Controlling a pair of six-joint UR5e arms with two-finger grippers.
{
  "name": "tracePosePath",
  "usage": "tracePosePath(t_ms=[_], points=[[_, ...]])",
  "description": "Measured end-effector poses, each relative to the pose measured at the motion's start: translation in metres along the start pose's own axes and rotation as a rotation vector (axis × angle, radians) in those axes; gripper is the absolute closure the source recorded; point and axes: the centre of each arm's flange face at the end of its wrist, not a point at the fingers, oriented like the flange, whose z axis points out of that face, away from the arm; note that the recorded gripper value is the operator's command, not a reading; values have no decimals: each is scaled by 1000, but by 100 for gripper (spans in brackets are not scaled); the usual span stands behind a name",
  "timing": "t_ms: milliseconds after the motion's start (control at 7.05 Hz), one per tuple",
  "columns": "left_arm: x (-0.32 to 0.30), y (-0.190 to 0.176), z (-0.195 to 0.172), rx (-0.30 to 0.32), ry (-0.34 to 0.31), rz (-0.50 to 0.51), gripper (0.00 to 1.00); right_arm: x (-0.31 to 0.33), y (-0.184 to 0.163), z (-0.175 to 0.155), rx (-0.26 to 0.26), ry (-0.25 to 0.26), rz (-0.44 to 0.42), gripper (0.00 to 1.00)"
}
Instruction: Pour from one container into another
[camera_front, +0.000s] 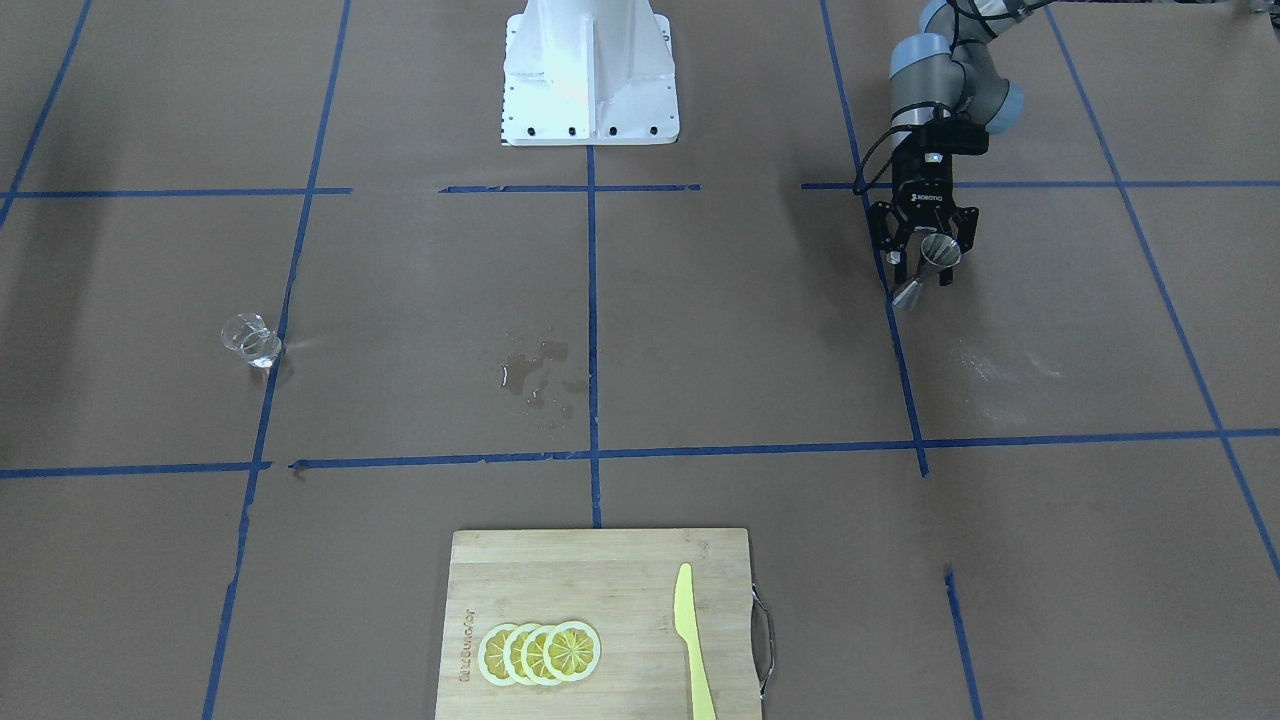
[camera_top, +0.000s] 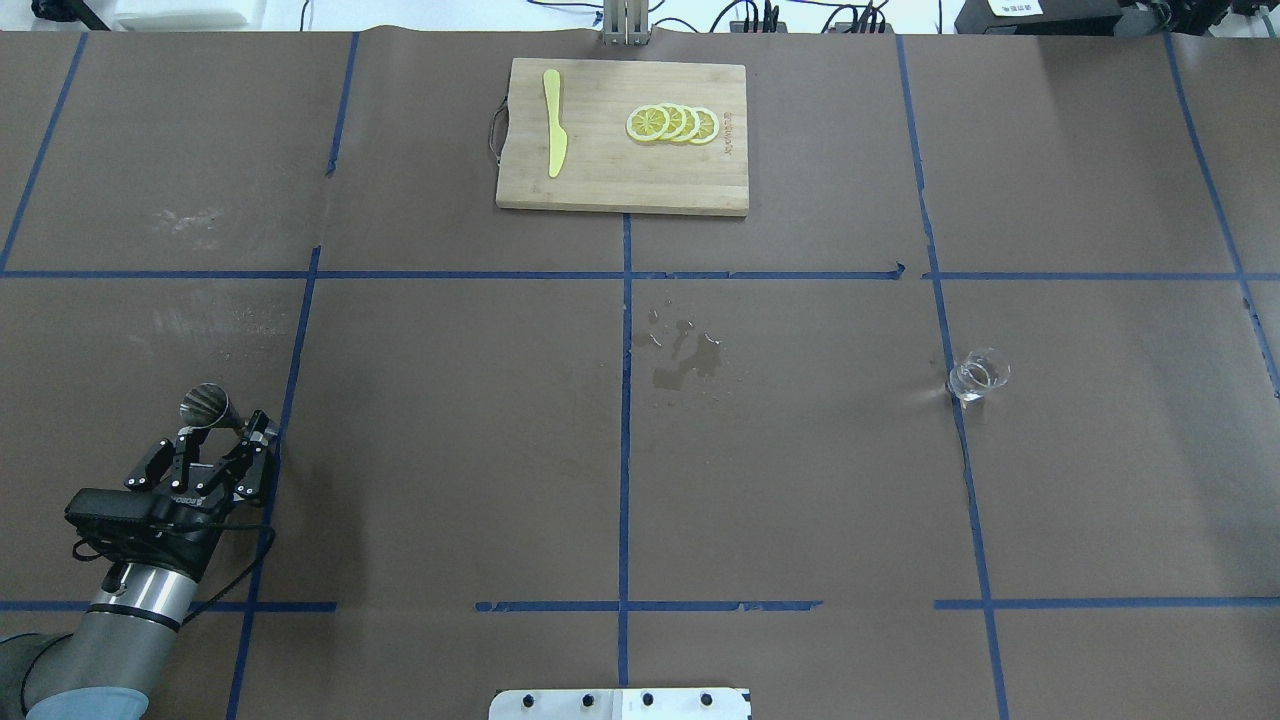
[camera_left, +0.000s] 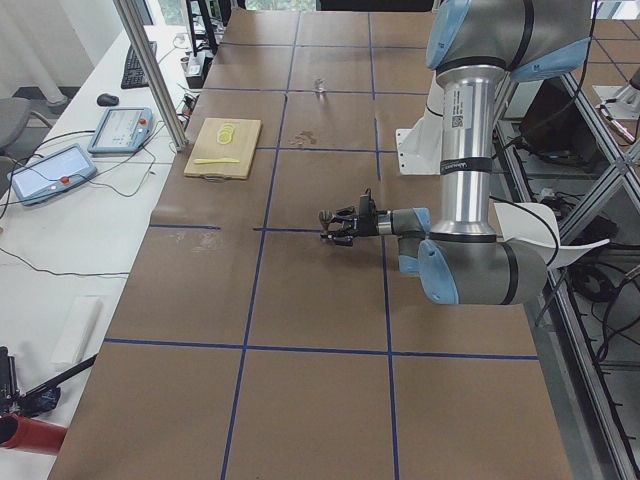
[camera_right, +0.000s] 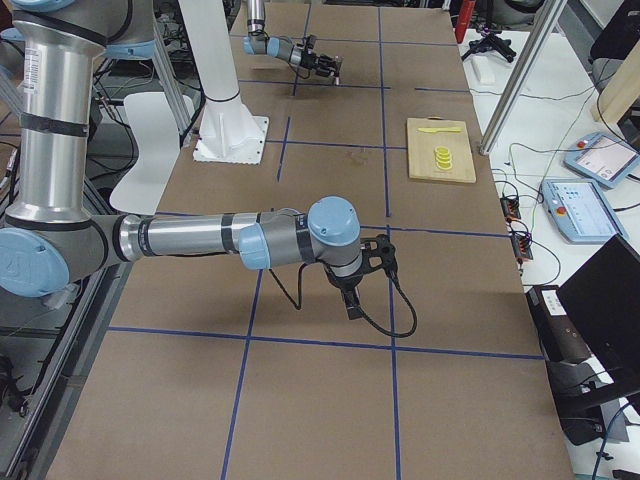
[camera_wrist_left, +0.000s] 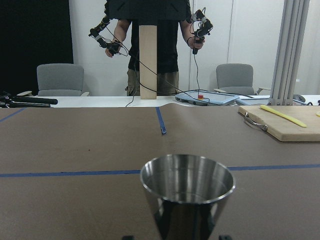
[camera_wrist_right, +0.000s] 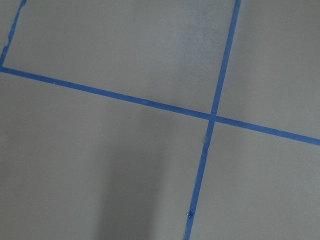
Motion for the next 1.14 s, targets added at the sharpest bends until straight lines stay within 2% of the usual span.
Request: tracePosePath(t_ms=[142,284,851,1135], points=[[0,0,0,0,0,1,88,0,0,0,0,0,-1,0],[0,0,0,0,0,1,100,0,0,0,1,0,-2,0],[4,-10,-2,6,11,-20,100,-1,0,-1,1,0,-3,0],[8,-35,-10,25,73,-17,100,0,0,-1,2,0,-3,0]])
